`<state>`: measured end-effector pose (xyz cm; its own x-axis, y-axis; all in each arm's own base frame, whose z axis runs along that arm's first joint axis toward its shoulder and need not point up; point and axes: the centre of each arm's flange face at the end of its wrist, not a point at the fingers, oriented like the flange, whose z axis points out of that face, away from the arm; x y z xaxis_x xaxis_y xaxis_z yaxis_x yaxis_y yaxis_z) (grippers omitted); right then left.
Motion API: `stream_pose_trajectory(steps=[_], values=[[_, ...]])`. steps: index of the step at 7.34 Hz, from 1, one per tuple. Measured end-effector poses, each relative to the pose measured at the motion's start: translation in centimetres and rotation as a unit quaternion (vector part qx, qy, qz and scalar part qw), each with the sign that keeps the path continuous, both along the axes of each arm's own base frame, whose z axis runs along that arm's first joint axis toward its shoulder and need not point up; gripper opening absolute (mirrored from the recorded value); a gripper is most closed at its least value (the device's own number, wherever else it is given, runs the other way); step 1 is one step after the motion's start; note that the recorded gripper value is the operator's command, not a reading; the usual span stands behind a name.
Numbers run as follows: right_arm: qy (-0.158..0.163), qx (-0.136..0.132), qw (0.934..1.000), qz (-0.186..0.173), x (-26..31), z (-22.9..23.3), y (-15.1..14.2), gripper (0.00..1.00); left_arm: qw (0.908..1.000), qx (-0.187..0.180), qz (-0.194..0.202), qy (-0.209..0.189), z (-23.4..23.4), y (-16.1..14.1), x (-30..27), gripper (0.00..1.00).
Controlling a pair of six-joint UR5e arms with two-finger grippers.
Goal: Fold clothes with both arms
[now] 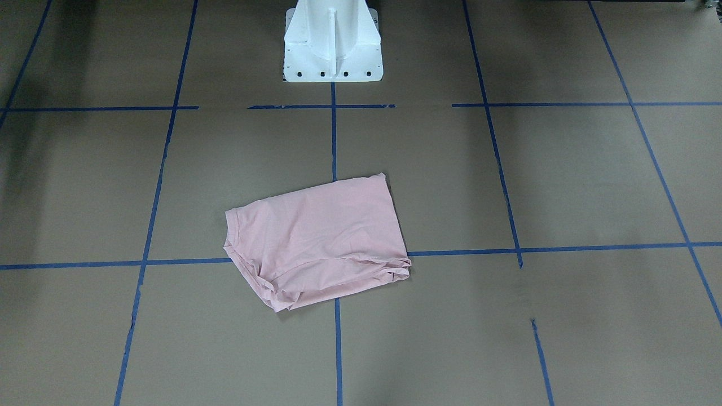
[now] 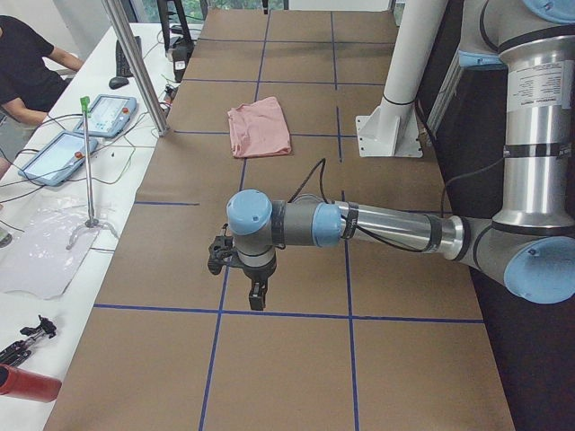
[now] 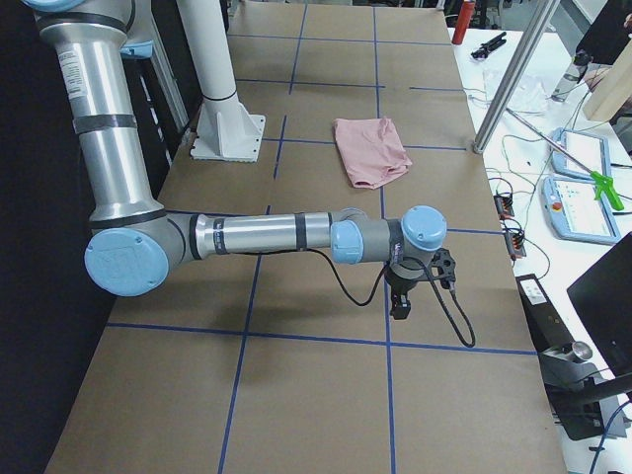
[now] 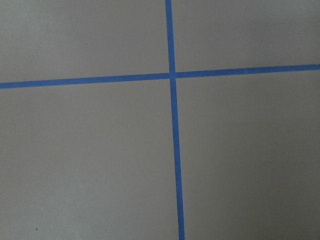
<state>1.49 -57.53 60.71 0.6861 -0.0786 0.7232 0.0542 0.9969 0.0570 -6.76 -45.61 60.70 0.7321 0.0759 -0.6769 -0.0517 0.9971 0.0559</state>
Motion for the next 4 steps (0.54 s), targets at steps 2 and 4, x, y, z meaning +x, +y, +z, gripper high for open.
stream_pose_trajectory(steps=[2,4], values=[[-0.001,0.000,1.0000,0.000,-0.03,0.19,0.11,1.00,0.9999,0.003,0.006,-0.008,0.40,-0.40,0.41,1.00],[0.001,-0.001,1.0000,-0.001,0.01,0.53,0.39,1.00,0.9999,-0.005,0.010,-0.010,0.94,-0.40,0.62,1.00]])
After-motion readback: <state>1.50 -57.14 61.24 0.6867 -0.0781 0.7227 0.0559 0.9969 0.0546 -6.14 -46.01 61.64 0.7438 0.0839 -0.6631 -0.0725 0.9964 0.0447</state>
